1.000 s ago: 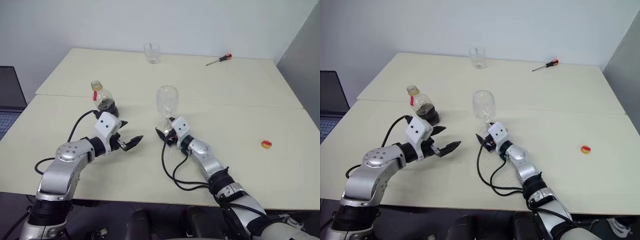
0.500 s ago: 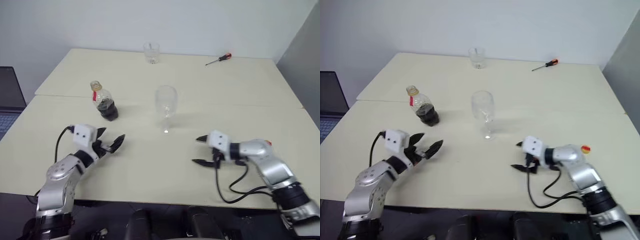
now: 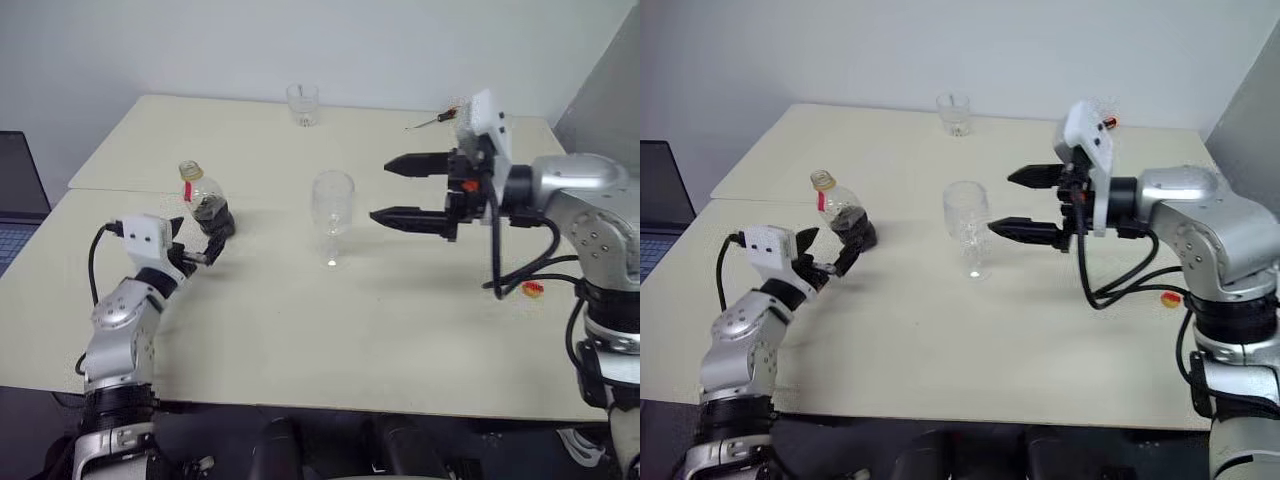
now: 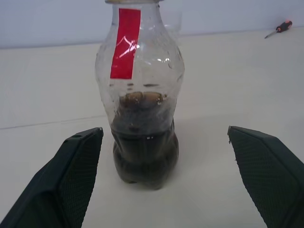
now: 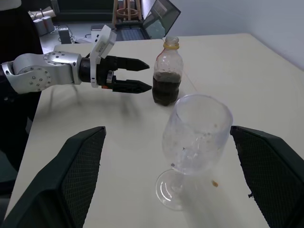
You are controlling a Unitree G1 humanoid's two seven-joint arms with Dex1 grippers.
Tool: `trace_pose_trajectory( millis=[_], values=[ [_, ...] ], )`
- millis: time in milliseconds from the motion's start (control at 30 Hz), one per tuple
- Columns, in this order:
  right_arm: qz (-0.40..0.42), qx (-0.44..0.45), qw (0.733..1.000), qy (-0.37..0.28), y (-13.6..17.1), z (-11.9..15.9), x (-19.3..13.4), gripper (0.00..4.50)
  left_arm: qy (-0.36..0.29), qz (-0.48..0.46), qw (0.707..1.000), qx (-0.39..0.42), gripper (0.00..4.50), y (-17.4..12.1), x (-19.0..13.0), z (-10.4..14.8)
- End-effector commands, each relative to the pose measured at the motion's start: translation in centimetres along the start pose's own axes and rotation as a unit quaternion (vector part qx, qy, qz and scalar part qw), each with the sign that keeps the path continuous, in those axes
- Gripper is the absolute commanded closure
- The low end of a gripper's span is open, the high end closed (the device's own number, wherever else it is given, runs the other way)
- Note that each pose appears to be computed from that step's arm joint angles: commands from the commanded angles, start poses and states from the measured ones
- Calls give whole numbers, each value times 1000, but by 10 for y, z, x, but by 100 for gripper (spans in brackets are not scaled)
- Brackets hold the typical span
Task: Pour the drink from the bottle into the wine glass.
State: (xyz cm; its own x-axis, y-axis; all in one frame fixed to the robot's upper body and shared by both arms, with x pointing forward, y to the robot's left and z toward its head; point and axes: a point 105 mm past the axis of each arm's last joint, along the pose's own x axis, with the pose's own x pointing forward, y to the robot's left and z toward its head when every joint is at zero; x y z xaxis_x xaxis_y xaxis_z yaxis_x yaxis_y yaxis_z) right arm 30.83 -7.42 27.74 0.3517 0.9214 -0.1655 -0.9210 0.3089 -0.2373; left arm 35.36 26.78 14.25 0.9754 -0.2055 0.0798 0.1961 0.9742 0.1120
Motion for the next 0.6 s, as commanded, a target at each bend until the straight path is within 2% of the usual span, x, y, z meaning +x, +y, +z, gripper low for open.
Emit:
trace_pose_trajectory(
  millis=[33, 267, 600],
  values=[
    [-8, -31, 999, -24, 2, 19, 2, 2, -19, 0, 1000, 12, 0, 2, 1, 10],
    [6, -31, 999, -25, 8, 20, 6, 2, -27, 7, 1000, 6, 0, 5, 9, 19],
    [8, -27, 999, -18, 9, 17, 9, 2, 2, 14, 1000, 18, 0, 16, 28, 9]
  ],
)
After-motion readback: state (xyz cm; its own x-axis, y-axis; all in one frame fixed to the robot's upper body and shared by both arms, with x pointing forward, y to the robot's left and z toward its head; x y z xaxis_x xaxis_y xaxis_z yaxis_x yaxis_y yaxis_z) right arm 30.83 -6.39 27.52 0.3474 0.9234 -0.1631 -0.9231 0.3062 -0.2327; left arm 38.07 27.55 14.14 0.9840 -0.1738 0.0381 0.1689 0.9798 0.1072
